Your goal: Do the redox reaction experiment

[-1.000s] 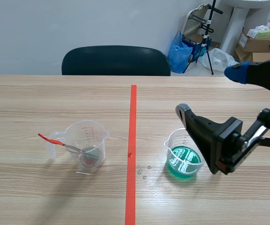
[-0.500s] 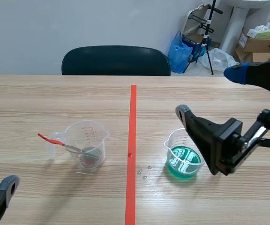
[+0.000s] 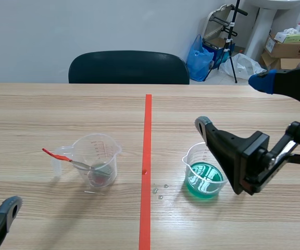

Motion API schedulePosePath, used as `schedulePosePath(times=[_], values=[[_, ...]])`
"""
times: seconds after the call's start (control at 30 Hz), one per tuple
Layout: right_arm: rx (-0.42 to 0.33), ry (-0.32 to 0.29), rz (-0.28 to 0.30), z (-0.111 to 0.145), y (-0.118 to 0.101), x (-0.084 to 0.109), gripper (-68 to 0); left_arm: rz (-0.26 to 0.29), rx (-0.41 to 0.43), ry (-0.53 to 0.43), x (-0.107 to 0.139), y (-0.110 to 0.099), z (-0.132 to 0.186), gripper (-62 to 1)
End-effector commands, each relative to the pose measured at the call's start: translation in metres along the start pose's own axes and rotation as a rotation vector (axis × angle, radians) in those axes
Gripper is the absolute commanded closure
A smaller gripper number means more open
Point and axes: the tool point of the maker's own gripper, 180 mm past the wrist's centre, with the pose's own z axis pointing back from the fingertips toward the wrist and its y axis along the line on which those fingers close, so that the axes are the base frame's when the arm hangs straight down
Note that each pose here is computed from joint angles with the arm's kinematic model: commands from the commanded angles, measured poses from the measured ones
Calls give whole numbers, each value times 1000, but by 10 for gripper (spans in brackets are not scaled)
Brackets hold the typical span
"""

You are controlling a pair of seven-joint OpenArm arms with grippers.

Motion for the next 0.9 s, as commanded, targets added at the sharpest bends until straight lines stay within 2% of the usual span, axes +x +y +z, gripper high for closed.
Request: schedulePosePath(times=[0.0,0.63,0.87], values=[[3,-32,4,-1,-1,9,-679,3,3,-7,1,0,1,-623],[4,-32,4,-1,-1,9,-679,1,4,-13,2,1,0,-623],[4,-32,4,-1,-1,9,-679,-5,-51,-23,4,-8,-2,-623]])
